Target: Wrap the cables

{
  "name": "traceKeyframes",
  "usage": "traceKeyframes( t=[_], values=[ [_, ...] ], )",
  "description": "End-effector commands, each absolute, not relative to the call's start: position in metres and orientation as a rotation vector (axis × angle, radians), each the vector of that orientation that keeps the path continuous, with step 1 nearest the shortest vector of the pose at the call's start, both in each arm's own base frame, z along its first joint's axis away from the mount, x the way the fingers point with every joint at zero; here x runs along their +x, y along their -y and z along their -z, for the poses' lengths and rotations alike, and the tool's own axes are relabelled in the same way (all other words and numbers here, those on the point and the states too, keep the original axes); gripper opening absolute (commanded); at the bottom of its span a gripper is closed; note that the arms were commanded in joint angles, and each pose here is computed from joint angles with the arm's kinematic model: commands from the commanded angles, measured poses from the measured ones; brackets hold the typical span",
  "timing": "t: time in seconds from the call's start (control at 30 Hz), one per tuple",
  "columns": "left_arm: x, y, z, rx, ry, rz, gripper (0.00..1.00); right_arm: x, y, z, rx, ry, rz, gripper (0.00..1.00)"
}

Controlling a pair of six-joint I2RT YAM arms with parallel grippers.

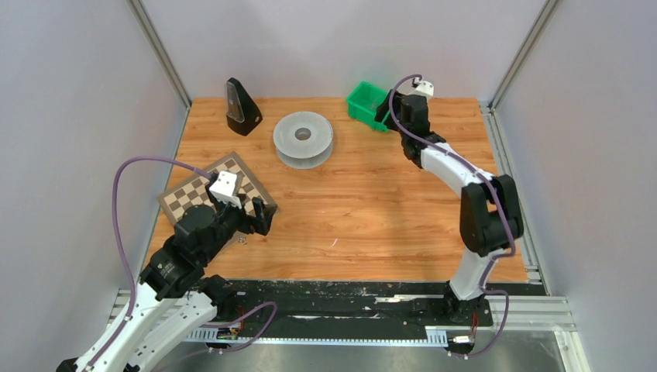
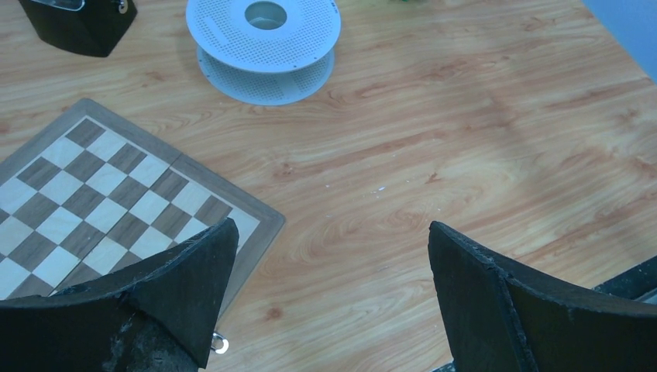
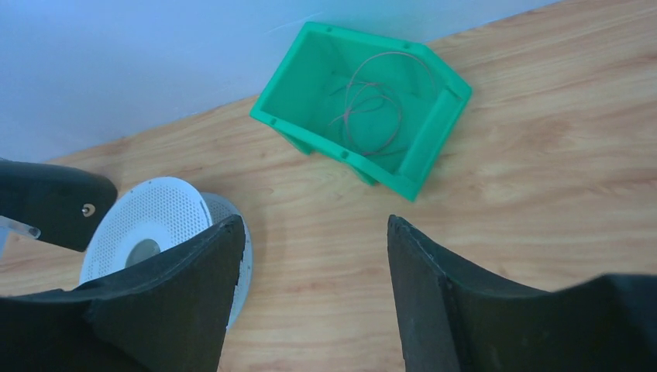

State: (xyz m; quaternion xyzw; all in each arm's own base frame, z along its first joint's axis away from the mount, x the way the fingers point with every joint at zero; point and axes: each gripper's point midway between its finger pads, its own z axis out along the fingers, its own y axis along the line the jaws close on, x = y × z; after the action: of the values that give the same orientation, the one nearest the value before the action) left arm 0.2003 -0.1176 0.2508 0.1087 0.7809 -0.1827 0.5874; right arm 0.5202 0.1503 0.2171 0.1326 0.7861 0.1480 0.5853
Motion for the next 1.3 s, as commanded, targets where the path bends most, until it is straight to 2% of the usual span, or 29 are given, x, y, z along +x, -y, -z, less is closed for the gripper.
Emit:
traceKeyframes(
  t=[0.0,0.37,1.03,1.17,1.27],
  values=[
    [0.21,0.111,-0.259,0.194,-1.793,0.383,1.0,0.568,-0.182,-0.243,0.315,-1.685,-0.585,0.66],
    [0.214,0.109,-0.251,0.191,-1.815,0.349,1.0,0.648,-0.182,-0.18,0.396,-1.605,-0.619,0.59],
    [0.223,0.11,-0.239,0.206,-1.865,0.295,1.0,0.705,-0.177,-0.132,0.401,-1.629,-0.763,0.51],
    [0.225,0.109,-0.237,0.203,-1.876,0.279,1.0,0.709,-0.173,-0.14,0.398,-1.593,-0.771,0.42],
    [0.225,0.109,-0.236,0.203,-1.878,0.274,1.0,0.71,-0.17,-0.15,0.398,-1.576,-0.786,0.27]
  ],
)
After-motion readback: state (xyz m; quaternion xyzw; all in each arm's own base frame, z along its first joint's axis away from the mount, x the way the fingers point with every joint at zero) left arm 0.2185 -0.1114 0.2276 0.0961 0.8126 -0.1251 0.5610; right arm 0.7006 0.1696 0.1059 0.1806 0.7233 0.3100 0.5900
